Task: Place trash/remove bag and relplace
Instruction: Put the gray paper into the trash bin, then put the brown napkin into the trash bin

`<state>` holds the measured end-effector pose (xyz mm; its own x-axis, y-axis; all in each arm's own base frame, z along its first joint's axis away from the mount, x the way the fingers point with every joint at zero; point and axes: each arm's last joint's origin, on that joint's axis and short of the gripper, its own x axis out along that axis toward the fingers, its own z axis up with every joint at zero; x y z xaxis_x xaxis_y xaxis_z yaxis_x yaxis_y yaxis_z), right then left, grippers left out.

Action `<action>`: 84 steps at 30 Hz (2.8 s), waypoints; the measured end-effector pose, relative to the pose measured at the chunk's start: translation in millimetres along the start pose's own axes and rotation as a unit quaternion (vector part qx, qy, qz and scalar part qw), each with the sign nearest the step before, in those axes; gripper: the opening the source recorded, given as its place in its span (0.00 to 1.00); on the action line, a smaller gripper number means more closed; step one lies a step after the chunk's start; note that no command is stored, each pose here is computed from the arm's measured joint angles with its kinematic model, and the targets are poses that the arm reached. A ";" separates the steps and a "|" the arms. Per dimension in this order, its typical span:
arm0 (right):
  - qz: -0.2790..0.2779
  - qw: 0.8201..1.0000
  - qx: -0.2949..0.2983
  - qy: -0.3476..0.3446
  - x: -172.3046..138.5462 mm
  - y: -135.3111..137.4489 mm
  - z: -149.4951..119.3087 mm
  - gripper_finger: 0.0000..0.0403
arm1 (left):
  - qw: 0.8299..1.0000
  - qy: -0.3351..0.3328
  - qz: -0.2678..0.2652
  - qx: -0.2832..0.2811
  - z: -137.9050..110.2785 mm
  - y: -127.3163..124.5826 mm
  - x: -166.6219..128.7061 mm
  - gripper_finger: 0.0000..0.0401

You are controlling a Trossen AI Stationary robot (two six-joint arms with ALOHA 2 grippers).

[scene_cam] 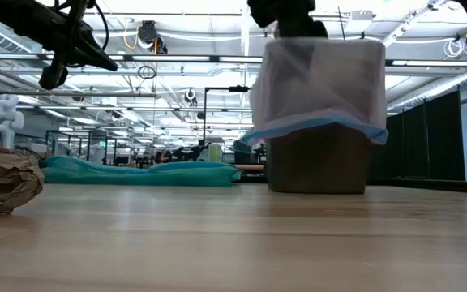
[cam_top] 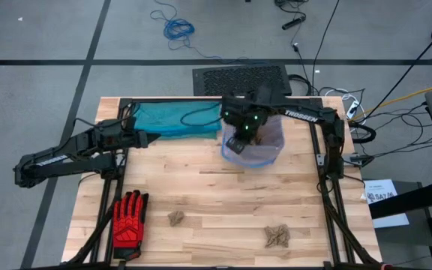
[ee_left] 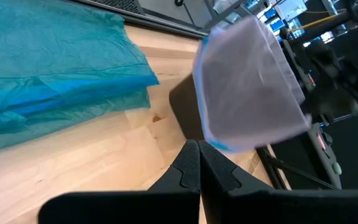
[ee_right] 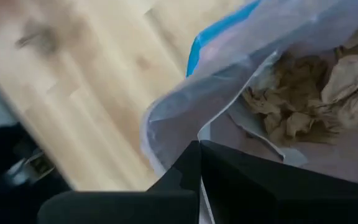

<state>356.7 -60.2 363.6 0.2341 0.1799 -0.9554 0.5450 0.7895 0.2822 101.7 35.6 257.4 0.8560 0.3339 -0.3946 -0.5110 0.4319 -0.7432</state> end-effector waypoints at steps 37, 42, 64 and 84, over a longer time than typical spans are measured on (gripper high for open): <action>-0.097 0.986 -0.092 0.095 99.2 12.1 29.3 0.00 | 1.000 0.019 -0.009 0.013 -1.4 -0.1 0.0 0.00; -0.095 0.987 -0.098 0.087 97.3 12.6 30.1 0.00 | 1.000 0.019 -0.009 0.013 -1.4 -0.1 0.0 0.00; -0.074 0.992 -0.091 0.046 81.3 16.1 29.1 0.03 | 1.000 0.020 -0.008 0.017 -1.5 0.1 -0.1 0.00; 0.132 0.975 -0.124 -0.127 -79.7 26.7 -58.8 0.27 | 1.000 0.021 -0.006 0.017 -1.8 0.6 0.0 0.00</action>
<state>305.2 -18.9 442.2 0.5482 0.2695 -0.7918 0.2346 0.8591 0.4548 101.5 34.3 255.9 0.8638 0.2939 -0.4093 -0.5033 0.4645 -0.7286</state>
